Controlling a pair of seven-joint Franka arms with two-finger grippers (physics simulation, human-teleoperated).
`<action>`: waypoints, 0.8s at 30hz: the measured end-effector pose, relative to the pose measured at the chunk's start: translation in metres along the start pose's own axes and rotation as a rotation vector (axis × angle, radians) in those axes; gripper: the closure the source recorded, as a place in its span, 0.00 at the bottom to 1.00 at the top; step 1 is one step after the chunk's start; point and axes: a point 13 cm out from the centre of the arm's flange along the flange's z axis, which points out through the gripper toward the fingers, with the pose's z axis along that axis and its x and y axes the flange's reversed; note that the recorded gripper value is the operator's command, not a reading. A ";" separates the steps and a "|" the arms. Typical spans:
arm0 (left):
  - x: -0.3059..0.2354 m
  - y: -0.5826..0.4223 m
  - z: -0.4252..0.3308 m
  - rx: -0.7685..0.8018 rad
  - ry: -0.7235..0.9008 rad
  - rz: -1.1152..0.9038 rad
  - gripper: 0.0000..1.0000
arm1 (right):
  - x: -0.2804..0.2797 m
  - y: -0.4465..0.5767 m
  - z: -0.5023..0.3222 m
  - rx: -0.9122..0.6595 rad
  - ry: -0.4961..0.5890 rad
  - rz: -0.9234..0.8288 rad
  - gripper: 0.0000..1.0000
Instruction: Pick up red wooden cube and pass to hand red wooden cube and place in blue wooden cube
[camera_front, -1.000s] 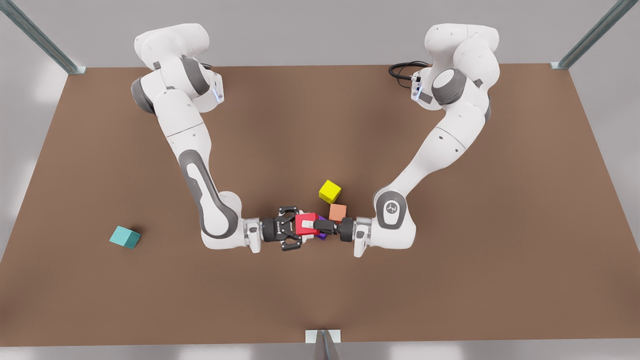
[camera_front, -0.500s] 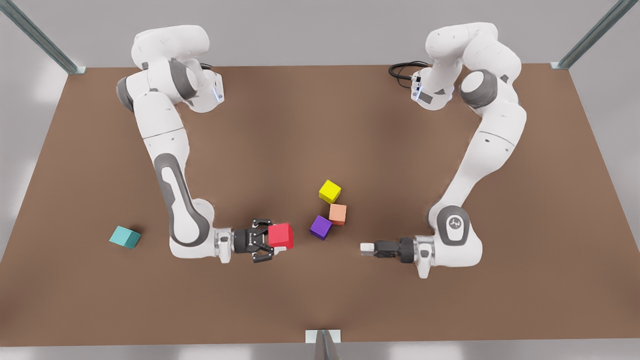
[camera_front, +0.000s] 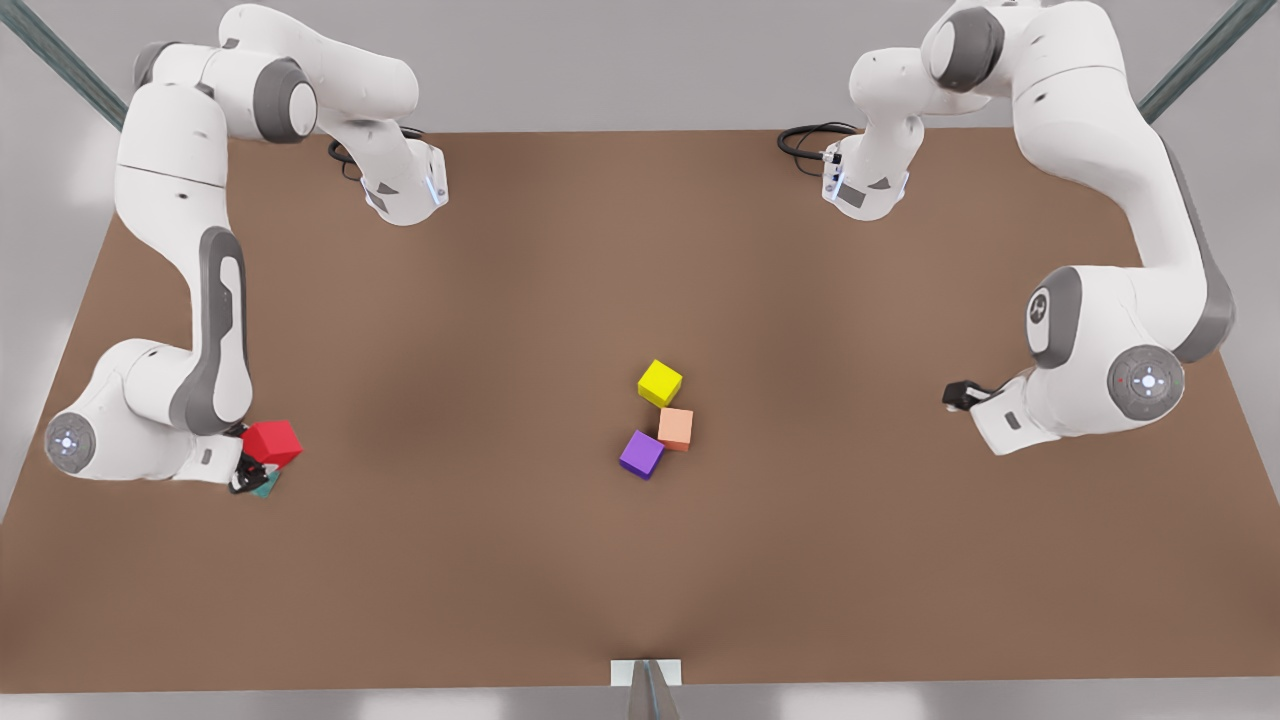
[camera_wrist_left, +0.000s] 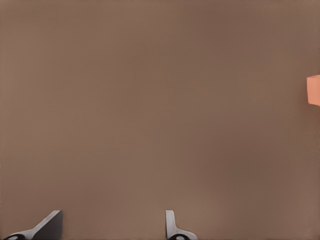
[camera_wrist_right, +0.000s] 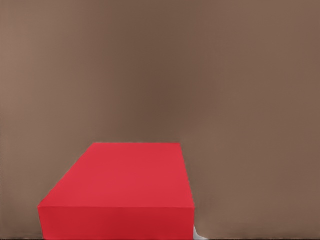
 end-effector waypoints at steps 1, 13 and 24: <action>-0.001 -0.004 -0.003 0.001 0.004 -0.001 0.00 | 0.007 0.003 0.005 -0.002 0.034 -0.007 0.40; 0.019 -0.020 0.011 0.020 0.062 -0.071 0.00 | 0.108 0.025 0.028 0.140 0.277 0.010 0.39; 0.022 -0.025 0.013 0.019 0.081 -0.119 0.00 | 0.114 0.044 0.058 0.171 0.265 0.022 0.39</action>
